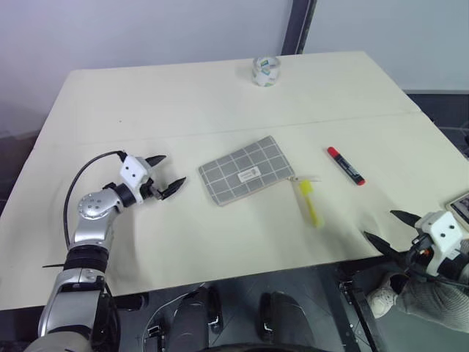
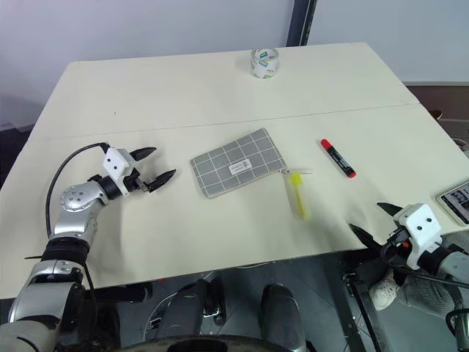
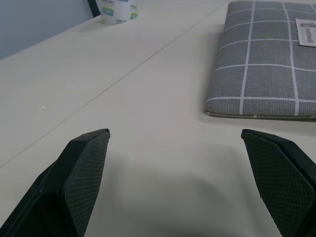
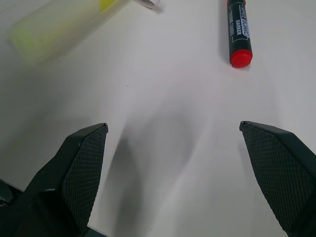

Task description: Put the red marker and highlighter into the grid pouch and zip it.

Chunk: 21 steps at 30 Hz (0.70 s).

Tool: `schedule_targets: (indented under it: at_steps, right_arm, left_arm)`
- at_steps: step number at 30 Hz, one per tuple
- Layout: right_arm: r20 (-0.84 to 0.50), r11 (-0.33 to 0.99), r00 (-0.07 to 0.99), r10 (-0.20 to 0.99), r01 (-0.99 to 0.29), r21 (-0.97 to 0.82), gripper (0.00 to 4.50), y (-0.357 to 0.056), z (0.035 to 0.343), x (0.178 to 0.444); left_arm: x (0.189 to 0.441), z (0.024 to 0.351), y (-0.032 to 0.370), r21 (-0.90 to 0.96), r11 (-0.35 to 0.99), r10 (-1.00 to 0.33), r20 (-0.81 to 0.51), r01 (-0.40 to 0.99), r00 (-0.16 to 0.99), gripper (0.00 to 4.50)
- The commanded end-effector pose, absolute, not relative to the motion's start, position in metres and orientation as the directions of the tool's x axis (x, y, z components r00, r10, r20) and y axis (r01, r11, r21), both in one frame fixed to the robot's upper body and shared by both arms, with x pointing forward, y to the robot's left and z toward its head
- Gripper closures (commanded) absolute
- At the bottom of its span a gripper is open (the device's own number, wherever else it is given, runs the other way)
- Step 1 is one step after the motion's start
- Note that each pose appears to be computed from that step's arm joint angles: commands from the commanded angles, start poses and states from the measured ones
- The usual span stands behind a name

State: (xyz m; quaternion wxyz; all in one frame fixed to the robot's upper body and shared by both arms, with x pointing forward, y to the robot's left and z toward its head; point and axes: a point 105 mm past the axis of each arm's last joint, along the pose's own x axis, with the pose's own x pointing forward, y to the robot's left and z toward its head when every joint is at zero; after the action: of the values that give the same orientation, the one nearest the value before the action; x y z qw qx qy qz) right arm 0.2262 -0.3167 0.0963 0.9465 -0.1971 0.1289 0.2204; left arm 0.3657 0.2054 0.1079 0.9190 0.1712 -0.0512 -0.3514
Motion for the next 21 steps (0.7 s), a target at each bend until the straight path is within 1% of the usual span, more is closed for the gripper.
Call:
schedule_targets:
  at_steps: [1,5,9,12,20,21]
  right_arm:
    - [-0.277,0.816,0.889,0.364,-0.448,-0.366,0.05,-0.318,0.114,0.228]
    - [-0.276,0.814,0.888,0.367,-0.450,-0.366,0.05,-0.317,0.114,0.229]
    - [-0.279,0.813,0.886,0.370,-0.454,-0.365,0.05,-0.316,0.113,0.231]
    - [-0.278,0.813,0.886,0.370,-0.454,-0.364,0.05,-0.316,0.113,0.233]
    - [-0.266,0.821,0.886,0.380,-0.456,-0.343,0.05,-0.314,0.114,0.235]
    - [-0.265,0.823,0.885,0.382,-0.456,-0.338,0.29,-0.314,0.114,0.235]
  left_arm:
    - [0.365,0.120,0.209,0.377,0.694,-0.669,0.021,0.614,0.743,0.00]
    - [0.367,0.126,0.212,0.388,0.708,-0.654,0.044,0.590,0.755,0.00]
    - [0.365,0.124,0.215,0.338,0.719,-0.657,0.045,0.608,0.752,0.00]
    - [0.359,0.125,0.216,0.351,0.703,-0.675,0.054,0.619,0.736,0.00]
    - [0.355,0.120,0.217,0.372,0.679,-0.687,0.020,0.633,0.726,0.00]
    - [0.355,0.120,0.217,0.373,0.677,-0.689,0.020,0.634,0.724,0.00]
